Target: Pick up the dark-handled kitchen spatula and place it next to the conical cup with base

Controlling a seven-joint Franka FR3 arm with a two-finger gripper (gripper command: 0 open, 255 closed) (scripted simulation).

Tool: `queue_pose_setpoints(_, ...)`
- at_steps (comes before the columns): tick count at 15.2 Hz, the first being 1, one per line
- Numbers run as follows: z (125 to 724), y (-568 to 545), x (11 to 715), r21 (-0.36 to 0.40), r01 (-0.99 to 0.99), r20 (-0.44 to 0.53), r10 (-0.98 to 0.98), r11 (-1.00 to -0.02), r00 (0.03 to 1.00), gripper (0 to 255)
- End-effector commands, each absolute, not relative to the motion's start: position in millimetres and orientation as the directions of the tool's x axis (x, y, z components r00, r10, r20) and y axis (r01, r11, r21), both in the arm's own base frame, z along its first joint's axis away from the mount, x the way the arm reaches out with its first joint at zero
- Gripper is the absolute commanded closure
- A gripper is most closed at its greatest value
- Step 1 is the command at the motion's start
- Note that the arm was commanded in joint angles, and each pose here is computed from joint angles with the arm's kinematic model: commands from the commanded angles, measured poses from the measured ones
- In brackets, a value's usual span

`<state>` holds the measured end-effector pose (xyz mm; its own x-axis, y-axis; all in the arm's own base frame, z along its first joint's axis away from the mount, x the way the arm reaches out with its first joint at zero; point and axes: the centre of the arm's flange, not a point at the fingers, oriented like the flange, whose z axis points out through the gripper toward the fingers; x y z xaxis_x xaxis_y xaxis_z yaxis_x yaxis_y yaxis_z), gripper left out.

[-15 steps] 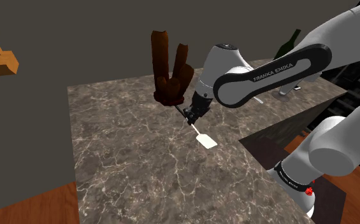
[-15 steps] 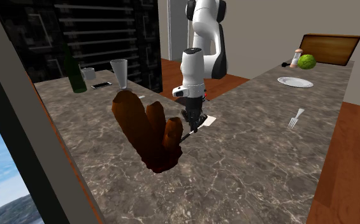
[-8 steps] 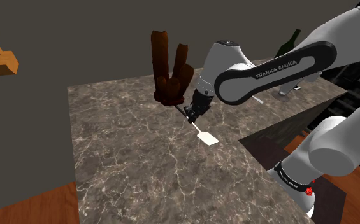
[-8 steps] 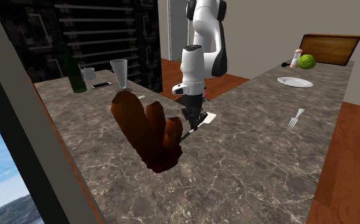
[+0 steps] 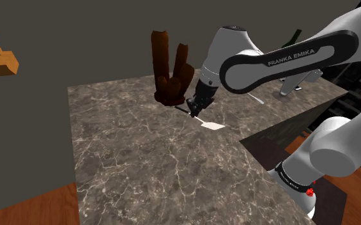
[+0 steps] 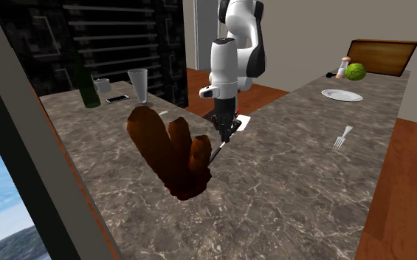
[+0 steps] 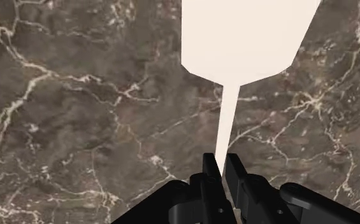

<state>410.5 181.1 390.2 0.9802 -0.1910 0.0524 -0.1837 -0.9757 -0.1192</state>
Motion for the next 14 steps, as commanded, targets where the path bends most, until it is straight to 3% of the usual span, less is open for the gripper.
queue_pose_setpoints(1,400.7,181.6,411.2,-0.119,-0.183,0.051,-0.19,-0.976,0.98,255)
queue_pose_setpoints(14,469.4,181.6,411.2,-0.119,-0.183,0.051,-0.19,-0.976,0.98,255)
